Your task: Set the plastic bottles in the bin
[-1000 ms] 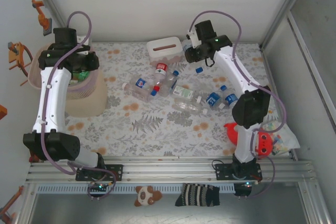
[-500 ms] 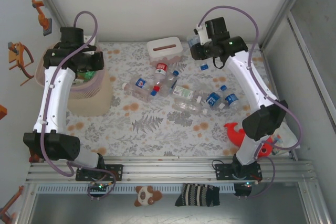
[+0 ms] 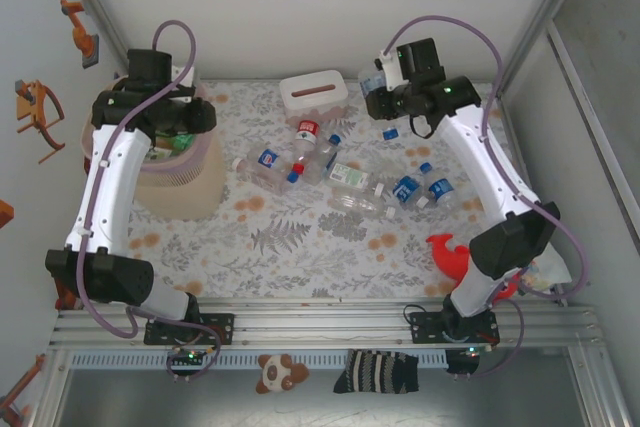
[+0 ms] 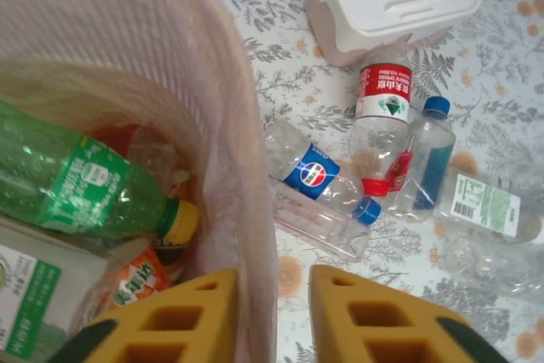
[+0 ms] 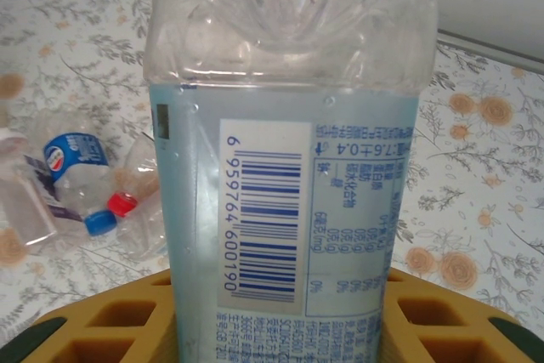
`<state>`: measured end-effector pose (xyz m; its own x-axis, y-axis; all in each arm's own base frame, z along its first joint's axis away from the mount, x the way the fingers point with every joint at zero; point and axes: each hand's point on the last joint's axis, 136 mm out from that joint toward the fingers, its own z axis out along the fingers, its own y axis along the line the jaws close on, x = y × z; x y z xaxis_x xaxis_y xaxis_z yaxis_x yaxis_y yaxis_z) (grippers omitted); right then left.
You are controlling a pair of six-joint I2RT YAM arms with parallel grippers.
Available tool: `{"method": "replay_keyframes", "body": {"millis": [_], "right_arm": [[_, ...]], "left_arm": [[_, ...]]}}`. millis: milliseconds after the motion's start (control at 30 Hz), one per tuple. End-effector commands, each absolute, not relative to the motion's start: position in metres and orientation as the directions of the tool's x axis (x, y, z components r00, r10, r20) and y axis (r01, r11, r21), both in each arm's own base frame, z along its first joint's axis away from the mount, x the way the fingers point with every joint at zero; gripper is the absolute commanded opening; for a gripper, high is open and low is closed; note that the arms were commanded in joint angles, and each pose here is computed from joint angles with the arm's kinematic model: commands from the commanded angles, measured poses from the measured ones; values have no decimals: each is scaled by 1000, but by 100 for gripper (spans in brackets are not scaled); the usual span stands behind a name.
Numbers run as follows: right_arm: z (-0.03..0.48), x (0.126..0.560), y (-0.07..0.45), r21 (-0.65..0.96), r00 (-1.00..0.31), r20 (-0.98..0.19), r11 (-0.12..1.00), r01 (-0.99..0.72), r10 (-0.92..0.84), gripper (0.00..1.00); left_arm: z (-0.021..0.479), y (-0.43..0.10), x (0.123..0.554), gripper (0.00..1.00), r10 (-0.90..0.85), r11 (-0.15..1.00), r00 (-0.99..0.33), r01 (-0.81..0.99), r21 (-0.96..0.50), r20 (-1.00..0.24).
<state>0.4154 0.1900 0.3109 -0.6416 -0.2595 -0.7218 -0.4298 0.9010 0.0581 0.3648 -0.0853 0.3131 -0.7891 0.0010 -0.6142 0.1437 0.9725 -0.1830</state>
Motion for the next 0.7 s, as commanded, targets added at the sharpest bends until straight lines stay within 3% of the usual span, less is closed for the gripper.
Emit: {"method": "replay_keyframes", "body": {"millis": [0,100,267,500,667], "right_arm": [[344,403,195,135,-596,-782,885,-446,-182,43],[359,391,204,199,-572,-808,848,-491,-141,43],[394,365,222,301,-512,-857,751,-588,-57,42],[449,323,234,357,-398,-915,586,-728,63,42],[486,291,241,356,-333,-934,451,-818,133,42]], "left_arm": [[353,-88,358,41,-31,965,-719,159,-208,-695],[379,-95,348,52,-42,946,-657,215,-241,-752],[427,-120,325,57,-80,864,-512,392,-316,-855],[486,-164,290,59,-204,606,-311,705,-370,-928],[509,-186,278,64,-259,479,-268,799,-364,-928]]}}
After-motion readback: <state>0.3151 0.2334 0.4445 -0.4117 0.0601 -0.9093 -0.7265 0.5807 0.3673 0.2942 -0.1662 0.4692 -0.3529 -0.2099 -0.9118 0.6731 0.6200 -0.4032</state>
